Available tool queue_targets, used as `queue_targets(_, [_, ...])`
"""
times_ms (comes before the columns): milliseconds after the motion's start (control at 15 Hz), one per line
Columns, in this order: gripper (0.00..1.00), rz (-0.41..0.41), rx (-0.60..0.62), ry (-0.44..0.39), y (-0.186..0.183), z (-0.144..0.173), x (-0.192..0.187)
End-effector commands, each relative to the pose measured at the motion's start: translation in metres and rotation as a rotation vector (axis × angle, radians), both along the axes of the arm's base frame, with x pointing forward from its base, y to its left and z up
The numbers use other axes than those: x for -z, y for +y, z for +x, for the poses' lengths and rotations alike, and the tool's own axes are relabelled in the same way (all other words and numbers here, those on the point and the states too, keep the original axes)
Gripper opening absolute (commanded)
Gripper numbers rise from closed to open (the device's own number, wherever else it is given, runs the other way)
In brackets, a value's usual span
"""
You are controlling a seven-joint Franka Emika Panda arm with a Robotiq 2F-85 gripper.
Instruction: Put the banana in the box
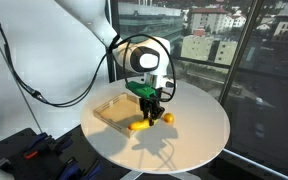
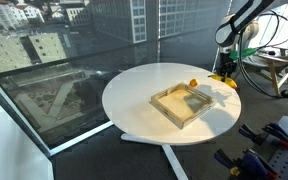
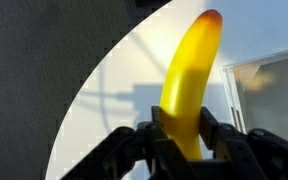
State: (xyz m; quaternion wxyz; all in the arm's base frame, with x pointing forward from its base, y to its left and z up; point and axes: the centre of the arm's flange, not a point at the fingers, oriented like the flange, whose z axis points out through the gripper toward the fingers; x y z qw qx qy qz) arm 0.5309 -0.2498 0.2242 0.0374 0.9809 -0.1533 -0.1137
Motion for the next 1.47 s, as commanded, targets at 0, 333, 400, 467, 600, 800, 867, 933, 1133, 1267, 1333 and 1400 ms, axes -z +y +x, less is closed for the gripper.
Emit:
queue_targets(0, [0.41, 0.000, 0.000, 0.000, 0.000, 0.000, 0.000])
queue_targets(333, [0.16, 0.000, 0.000, 0.000, 0.000, 0.000, 0.000])
queue_targets(400, [0.16, 0.002, -0.004, -0.004, 0.001, 0.000, -0.001])
queue_targets(467, [0.16, 0.005, -0.011, -0.010, 0.002, 0.001, -0.002])
queue_targets(600, [0.16, 0.004, -0.020, -0.028, 0.006, 0.002, -0.007])
queue_targets(800, [0.16, 0.000, -0.036, -0.057, 0.011, 0.006, -0.015])
queue_targets(867, [0.16, -0.005, -0.041, -0.066, 0.013, 0.008, -0.017])
queue_targets(933, [0.16, -0.005, -0.048, -0.076, 0.015, 0.011, -0.020])
queue_targets(1133, [0.16, 0.001, -0.077, -0.102, 0.024, 0.017, -0.029])
queue_targets(1267, [0.16, 0.003, -0.104, -0.115, 0.033, 0.021, -0.033])
queue_targets(1333, [0.16, 0.005, -0.116, -0.119, 0.038, 0.023, -0.036])
queue_targets(1400, [0.16, 0.005, -0.129, -0.124, 0.043, 0.025, -0.038])
